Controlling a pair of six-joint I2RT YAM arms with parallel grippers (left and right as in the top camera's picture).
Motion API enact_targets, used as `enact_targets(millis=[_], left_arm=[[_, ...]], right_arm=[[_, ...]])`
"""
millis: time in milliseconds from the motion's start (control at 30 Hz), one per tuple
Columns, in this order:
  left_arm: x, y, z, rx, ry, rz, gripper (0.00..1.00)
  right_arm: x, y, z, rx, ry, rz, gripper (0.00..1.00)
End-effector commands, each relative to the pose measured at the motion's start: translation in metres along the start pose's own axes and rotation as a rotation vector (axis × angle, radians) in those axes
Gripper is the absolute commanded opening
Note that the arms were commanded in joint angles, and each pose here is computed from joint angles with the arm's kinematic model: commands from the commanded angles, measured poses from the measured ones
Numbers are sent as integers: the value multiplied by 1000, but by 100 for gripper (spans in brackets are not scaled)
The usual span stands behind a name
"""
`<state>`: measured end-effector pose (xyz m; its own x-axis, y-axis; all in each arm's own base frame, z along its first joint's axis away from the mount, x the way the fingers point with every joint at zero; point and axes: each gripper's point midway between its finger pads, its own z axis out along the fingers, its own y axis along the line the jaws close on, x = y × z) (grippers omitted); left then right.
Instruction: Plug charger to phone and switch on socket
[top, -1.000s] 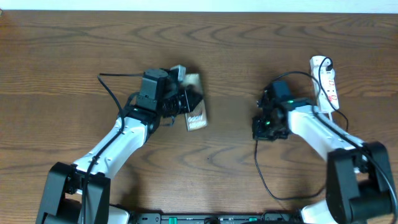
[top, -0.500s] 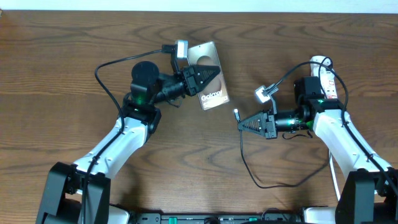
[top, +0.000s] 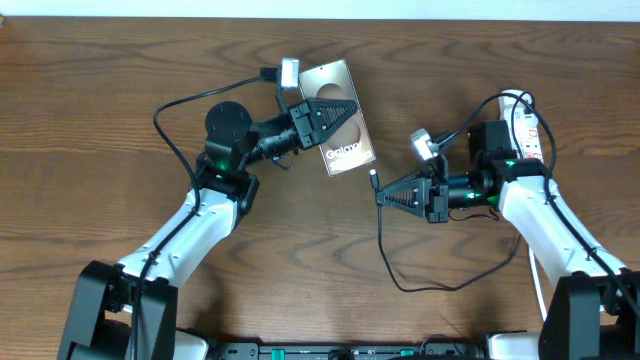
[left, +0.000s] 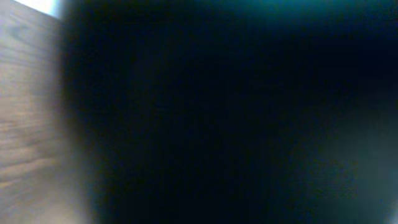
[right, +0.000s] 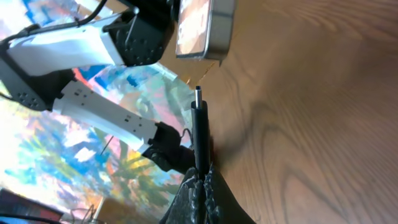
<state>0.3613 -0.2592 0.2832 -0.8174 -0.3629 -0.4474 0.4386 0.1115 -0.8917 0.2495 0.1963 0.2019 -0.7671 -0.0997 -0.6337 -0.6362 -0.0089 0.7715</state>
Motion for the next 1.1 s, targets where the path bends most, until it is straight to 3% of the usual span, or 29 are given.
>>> enact_targets(millis=[0, 1067], left_arm=[[-9, -15, 0, 26, -28, -61, 7], [12, -18, 8, 42, 48, -32, 8]], right_arm=[[-3, 14, 10, -69, 6, -64, 1], [-5, 15, 15, -82, 19, -101, 1]])
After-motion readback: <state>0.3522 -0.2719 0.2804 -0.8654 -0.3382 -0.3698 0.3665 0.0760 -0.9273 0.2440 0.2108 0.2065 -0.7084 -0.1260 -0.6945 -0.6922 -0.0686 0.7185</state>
